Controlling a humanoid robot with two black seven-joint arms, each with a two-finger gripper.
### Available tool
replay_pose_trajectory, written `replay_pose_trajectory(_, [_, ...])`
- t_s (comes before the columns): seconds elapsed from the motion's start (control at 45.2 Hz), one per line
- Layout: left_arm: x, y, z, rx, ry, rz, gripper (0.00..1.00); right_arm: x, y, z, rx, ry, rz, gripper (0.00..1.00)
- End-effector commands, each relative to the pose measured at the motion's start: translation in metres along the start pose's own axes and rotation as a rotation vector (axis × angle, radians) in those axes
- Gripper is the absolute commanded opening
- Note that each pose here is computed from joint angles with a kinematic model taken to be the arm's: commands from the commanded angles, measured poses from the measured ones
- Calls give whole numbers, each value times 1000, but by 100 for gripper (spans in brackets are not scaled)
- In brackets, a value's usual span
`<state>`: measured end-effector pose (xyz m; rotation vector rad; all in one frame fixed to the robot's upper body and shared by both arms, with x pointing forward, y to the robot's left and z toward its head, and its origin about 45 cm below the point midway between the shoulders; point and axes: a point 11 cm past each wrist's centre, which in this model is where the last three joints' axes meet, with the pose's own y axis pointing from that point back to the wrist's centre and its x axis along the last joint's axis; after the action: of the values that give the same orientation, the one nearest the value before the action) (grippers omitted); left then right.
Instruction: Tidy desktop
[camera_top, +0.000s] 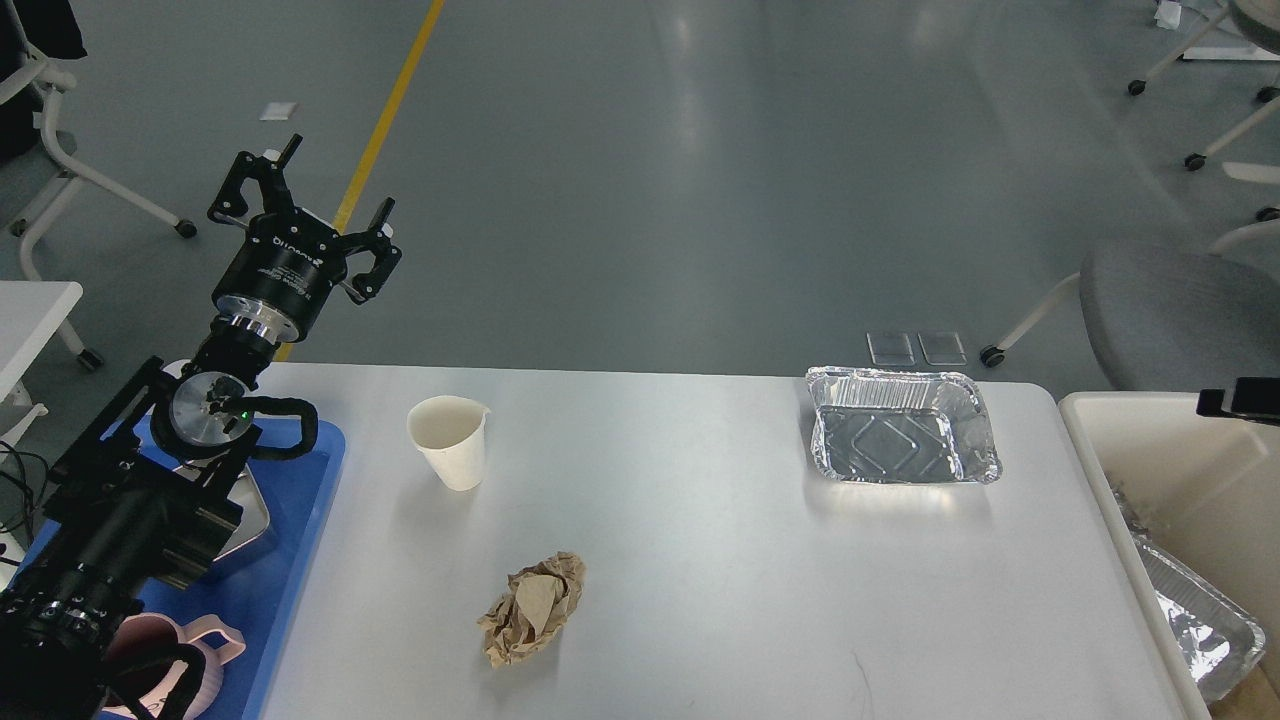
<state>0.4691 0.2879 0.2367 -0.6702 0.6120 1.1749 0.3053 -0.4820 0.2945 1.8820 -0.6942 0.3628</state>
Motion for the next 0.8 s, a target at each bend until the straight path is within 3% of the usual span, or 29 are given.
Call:
replay_pose_trajectory(0.0, [2, 1, 1, 1, -5, 6, 97, -12, -38, 0, 13, 8, -54, 100])
replay_pose_trajectory(0.31, [7, 4, 0, 4, -7, 20, 97, -1, -116, -28, 16, 87, -90, 100])
replay_pose_trajectory(0.464, [6, 4, 2, 1, -9, 18, 97, 20, -135, -43, -30, 160, -105, 100])
replay_pose_trajectory(0.774, [10, 6, 8, -3, -22, 23, 97, 14, -172, -72, -62, 298, -212, 100])
